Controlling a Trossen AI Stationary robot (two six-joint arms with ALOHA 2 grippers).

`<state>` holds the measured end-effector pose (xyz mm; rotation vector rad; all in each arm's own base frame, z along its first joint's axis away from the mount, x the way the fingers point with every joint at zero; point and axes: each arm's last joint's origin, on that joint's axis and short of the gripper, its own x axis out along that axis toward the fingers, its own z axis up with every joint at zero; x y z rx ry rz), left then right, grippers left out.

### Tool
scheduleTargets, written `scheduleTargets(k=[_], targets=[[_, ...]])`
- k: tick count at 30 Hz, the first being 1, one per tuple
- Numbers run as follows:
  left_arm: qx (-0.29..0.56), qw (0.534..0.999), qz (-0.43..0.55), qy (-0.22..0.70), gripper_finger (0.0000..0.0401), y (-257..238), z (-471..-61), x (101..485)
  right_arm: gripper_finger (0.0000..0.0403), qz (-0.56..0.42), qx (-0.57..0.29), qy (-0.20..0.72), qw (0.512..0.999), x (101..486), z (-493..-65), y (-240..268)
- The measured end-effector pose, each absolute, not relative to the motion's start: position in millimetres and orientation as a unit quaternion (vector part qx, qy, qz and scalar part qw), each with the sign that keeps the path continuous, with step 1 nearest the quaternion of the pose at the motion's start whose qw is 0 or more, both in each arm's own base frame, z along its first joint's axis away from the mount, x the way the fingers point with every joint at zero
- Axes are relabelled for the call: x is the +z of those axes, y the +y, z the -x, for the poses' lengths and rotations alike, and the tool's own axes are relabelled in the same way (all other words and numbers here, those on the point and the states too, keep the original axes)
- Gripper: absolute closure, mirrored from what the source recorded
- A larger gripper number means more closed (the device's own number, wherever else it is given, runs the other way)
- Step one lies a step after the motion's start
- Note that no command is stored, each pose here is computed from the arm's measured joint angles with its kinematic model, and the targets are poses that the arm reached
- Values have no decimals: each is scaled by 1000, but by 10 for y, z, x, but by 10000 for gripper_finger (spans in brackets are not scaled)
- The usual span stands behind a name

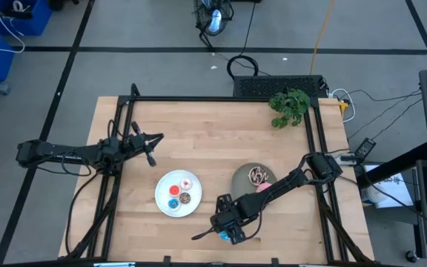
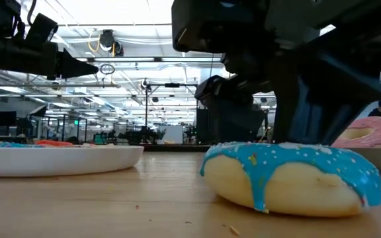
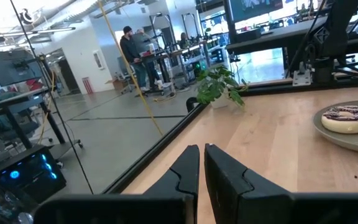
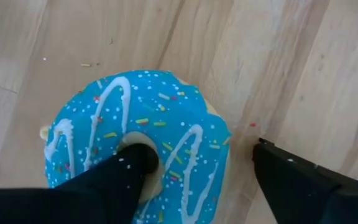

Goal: Pick & Place donuts
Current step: Put the large blue donut on the gray plate

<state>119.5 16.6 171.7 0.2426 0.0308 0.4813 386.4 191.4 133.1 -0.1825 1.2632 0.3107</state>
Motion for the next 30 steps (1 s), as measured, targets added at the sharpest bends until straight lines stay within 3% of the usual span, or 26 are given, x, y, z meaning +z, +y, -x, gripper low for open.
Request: scheduleTargets(k=[4,13,17,23,30], targets=[[238,964,-120,15,368,166,-1195,1717,188,93,152,583,793,1349,-3861,1913],[238,964,-120,18,368,166,-1195,1711,384,75,164,590,787,1349,-3874,1866],[238,964,-120,18,368,166,-1195,1711,378,46,158,605,779,1440,-3832,1823],[237,964,-120,18,368,166,-1195,1712,377,28,128,633,763,1901,-3592,1718],[237,964,-120,18,368,166,-1196,1712,395,-17,64,590,805,2672,-3276,1477]])
